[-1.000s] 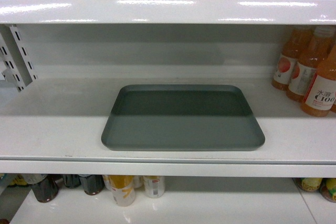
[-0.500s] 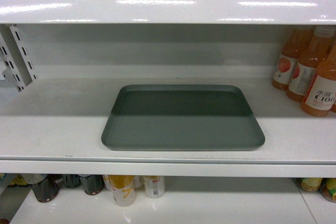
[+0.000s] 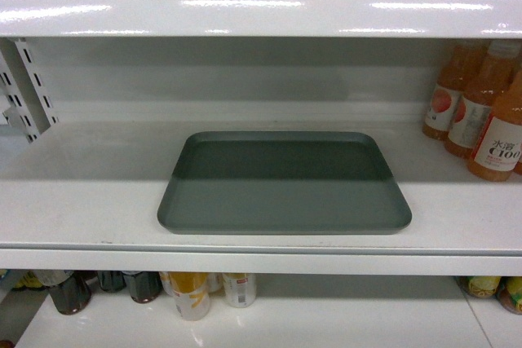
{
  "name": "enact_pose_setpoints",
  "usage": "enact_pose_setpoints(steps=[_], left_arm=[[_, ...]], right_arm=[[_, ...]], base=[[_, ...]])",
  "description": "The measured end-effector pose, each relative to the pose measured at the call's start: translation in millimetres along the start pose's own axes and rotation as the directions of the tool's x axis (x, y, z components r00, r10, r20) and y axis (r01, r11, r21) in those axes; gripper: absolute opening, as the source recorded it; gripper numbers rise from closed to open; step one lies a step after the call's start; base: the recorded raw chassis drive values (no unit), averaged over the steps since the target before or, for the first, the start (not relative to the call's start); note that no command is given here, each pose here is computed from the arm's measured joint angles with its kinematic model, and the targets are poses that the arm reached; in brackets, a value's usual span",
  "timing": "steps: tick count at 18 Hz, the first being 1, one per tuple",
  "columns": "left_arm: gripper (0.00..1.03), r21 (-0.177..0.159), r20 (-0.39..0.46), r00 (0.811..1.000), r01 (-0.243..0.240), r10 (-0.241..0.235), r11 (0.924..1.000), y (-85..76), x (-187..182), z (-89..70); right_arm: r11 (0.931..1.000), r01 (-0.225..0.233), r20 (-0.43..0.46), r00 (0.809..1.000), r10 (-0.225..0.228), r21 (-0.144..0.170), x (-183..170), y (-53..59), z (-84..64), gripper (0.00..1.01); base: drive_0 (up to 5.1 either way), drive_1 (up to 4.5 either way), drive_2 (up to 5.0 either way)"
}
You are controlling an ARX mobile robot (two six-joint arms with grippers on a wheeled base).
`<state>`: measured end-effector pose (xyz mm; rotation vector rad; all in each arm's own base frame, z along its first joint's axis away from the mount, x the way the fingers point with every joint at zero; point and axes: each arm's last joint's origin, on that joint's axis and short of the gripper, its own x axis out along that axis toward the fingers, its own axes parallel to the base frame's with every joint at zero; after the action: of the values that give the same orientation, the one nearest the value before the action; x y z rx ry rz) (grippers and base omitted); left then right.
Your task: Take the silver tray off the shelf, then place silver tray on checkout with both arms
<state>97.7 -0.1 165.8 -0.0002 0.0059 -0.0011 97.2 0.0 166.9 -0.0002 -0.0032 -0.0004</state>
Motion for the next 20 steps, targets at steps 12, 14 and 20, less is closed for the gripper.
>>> enact_pose_setpoints(steps=[12,14,20], left_arm=[[0.98,-0.097,-0.477,0.863,-0.240,0.166,0.9659,-1.9,39.7,-8.3],[0.98,-0.099,-0.598,0.800,-0.130,0.045,0.9865,-19.5,137.6,-44.4],[0.98,-0.100,-0.660,0.751,-0.053,-0.027,0.9936,-62.4,235.8,-60.9]], right_arm=[[0.9551,-0.284,-0.347,0.890,0.295,0.083,27.9,2.0,-11.4,0.98],[0.9375,-0.297,-0.418,0.840,0.347,0.182,117.4,10.6,-26.8,0.98],[0.9208,-0.169,-0.511,0.789,0.340,0.351,216.7,19.2,-62.7,0.98]], base=[[0.0,0.00,0.0],[0.0,0.00,0.0],[0.0,0.00,0.0]])
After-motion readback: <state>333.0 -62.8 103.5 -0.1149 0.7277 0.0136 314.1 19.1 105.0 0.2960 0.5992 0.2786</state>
